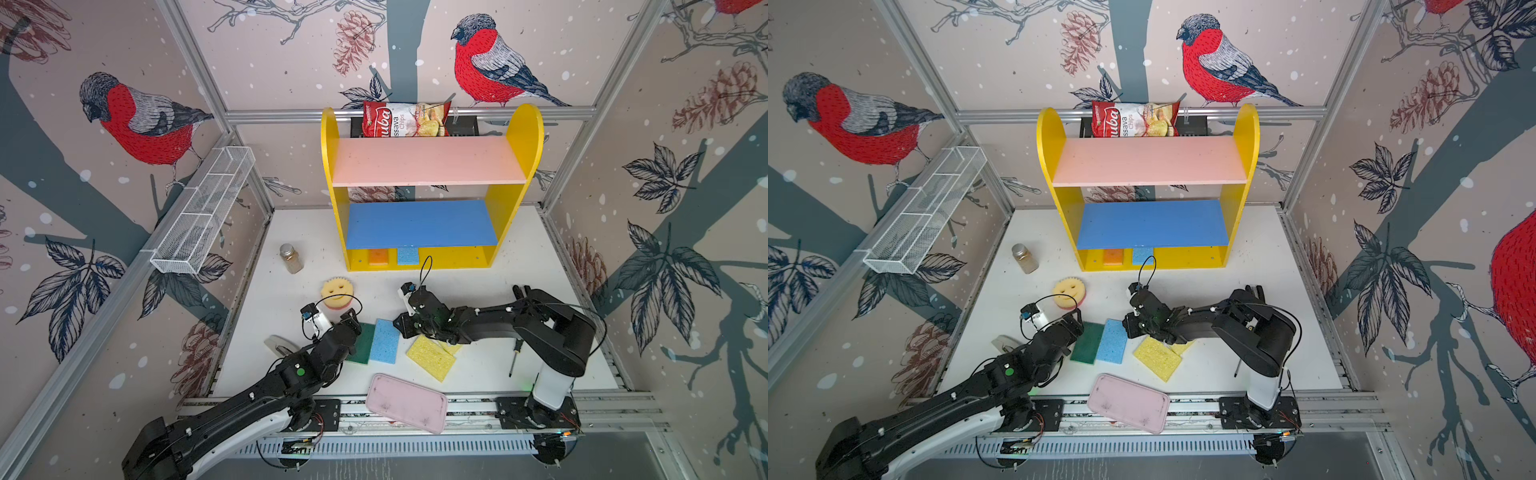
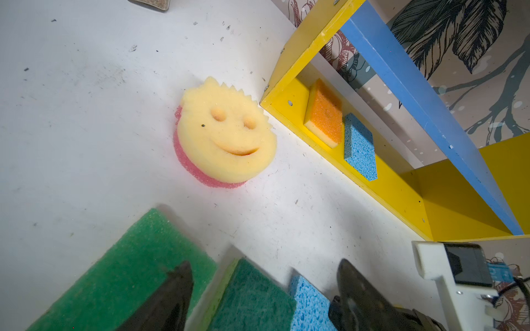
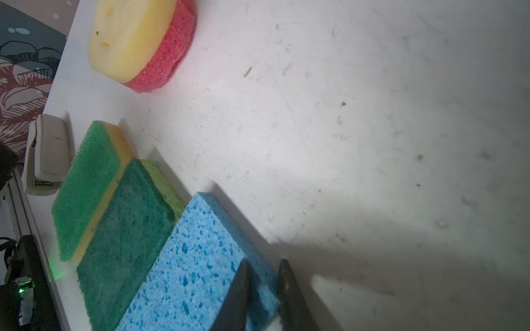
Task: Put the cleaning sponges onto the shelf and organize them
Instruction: 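Release the blue sponge and move the right gripper to another blue sponge, then grasp the second blue sponge with the right gripper while the left gripper approaches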
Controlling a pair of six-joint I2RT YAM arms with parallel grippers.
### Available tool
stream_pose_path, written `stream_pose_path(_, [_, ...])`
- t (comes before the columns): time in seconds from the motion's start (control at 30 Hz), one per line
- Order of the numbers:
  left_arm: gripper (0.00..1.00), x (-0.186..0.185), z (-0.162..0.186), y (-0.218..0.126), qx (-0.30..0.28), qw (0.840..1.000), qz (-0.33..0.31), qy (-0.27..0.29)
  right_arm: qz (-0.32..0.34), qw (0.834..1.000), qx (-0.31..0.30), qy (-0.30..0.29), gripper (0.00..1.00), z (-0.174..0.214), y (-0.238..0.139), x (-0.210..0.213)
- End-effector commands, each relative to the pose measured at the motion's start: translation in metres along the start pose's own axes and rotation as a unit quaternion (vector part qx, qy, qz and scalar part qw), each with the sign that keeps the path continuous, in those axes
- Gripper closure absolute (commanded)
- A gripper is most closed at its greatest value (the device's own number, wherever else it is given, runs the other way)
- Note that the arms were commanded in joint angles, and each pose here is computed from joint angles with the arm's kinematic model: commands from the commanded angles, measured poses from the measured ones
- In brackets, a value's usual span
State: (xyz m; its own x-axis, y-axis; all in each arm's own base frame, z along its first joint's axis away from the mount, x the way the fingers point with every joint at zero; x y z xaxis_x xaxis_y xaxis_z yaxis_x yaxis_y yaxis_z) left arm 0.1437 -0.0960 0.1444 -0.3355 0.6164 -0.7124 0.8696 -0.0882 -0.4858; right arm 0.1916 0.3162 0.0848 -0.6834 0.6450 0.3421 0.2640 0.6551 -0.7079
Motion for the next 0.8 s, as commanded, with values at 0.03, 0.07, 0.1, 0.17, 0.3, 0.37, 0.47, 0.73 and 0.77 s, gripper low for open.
stream_pose_path(0.03, [0.21,-0.011,0.002,0.001,0.014,0.999,0.030,0.006,0.002,1.000,0.010,0.020,0.92,-0.001,-0.004,-0.011])
stream_pose_path(0.07, [0.21,-0.015,0.003,0.002,0.021,0.999,0.041,0.013,0.005,1.000,0.002,0.019,0.94,-0.004,-0.007,-0.013])
stream_pose_path(0.1, [0.21,-0.019,0.004,0.003,0.026,0.998,0.048,0.019,0.008,1.000,-0.005,0.017,0.96,-0.009,-0.009,-0.015])
stream_pose_path(0.17, [0.21,-0.025,0.007,0.005,0.037,0.997,0.057,0.034,0.017,1.000,-0.020,0.014,0.98,-0.020,-0.016,-0.020])
stream_pose_path(0.3, [0.21,-0.041,0.013,0.009,0.061,0.994,0.072,0.062,0.027,0.998,-0.048,0.010,0.99,-0.040,-0.030,-0.030])
stream_pose_path(0.37, [0.19,-0.048,0.018,0.012,0.075,0.990,0.082,0.080,0.032,0.998,-0.062,0.005,0.99,-0.049,-0.039,-0.035])
stream_pose_path(0.47, [0.15,-0.058,0.024,0.015,0.099,0.985,0.112,0.092,0.034,0.997,-0.076,-0.004,0.99,-0.059,-0.051,-0.038])
stream_pose_path(0.73, [0.11,-0.084,0.036,0.016,0.152,0.963,0.193,0.114,-0.016,0.991,-0.110,-0.078,1.00,-0.072,-0.077,-0.022])
stream_pose_path(0.77, [0.11,-0.086,0.038,0.016,0.160,0.959,0.200,0.117,-0.026,0.989,-0.115,-0.088,1.00,-0.072,-0.080,-0.020])
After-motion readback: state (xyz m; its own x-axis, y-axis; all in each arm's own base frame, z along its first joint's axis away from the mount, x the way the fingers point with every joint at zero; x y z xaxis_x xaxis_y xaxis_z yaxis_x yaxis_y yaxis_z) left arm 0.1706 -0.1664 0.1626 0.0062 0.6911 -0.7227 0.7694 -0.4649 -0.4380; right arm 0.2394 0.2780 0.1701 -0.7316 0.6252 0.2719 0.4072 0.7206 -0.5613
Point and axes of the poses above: each gripper's point midway between its finger pads, its own y axis out along the fingers, its own x axis along the line the jaws close on, z = x × y, the point moved 9 cm from there along -y, back along the fingers, and after that the axes turned 13 degrees about -y, right-handed, at the moved point
